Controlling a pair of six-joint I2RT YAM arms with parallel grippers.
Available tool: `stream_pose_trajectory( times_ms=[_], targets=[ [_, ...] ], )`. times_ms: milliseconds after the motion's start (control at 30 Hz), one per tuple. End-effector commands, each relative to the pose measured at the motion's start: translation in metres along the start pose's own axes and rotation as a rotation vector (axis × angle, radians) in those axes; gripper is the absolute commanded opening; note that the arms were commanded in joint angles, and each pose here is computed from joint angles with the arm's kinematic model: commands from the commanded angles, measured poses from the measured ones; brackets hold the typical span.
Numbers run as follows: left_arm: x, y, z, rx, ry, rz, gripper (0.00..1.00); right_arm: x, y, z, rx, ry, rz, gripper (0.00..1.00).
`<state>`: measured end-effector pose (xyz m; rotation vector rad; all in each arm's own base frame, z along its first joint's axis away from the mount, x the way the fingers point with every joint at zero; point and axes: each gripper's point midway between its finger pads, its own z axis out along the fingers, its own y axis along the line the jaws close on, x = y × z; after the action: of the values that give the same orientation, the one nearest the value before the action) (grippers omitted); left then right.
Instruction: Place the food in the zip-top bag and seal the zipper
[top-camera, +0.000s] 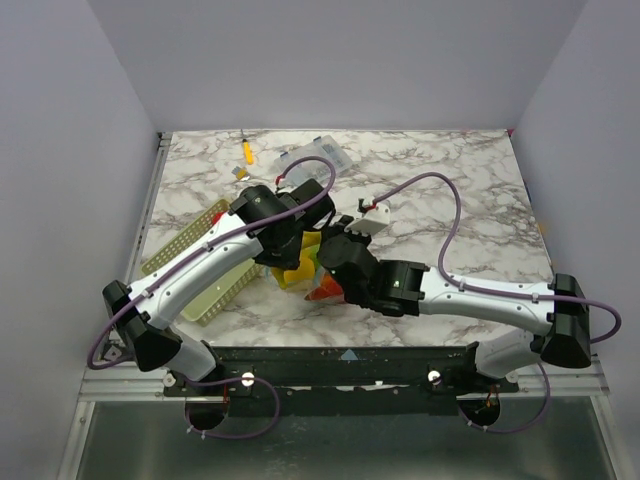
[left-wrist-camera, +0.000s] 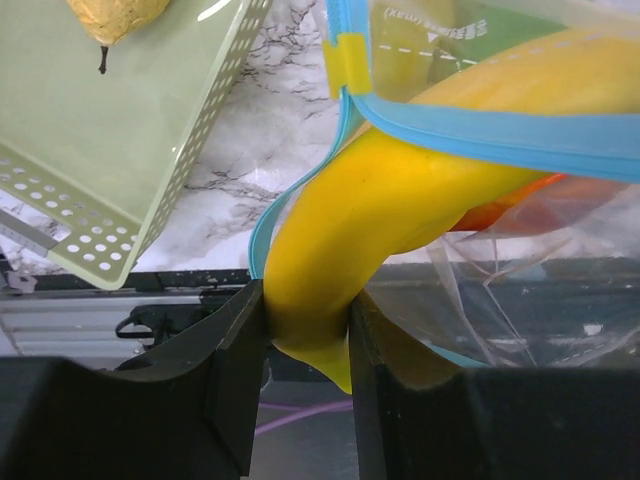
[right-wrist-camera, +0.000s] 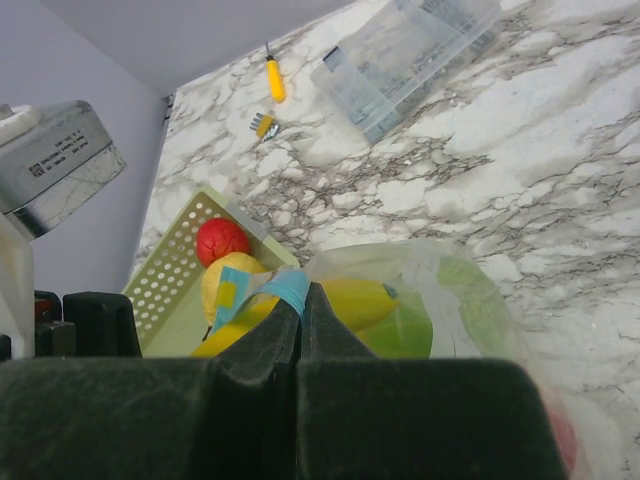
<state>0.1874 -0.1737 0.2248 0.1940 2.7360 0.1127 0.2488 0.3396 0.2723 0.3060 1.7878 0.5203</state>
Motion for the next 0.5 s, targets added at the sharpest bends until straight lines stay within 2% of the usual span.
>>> stream_pose_trajectory(
  times_ms=[0, 67, 267, 400, 467],
  targets=[
    [0.0, -0.007, 0.007, 0.083, -0.002, -0.073, 0.09, -0.017, 0.005, -0.005, -0.02, -0.048, 0.071, 0.01],
    [0.001, -0.014, 0.008, 0.181, -0.008, -0.098, 0.15, -0.018, 0.002, -0.005, -0.016, -0.052, 0.066, 0.01],
    [0.003, -0.032, 0.002, 0.537, -0.025, -0.223, 0.5, -0.02, 0.002, -0.007, -0.03, -0.056, 0.064, 0.01],
    [0.003, -0.037, -0.003, 0.668, -0.001, -0.269, 0.52, -0.021, 0.004, -0.008, -0.046, -0.055, 0.062, 0.01],
    [0.006, -0.042, -0.004, 0.714, 0.021, -0.273, 0.57, -0.021, 0.005, -0.008, -0.049, -0.054, 0.06, 0.01]
  ],
)
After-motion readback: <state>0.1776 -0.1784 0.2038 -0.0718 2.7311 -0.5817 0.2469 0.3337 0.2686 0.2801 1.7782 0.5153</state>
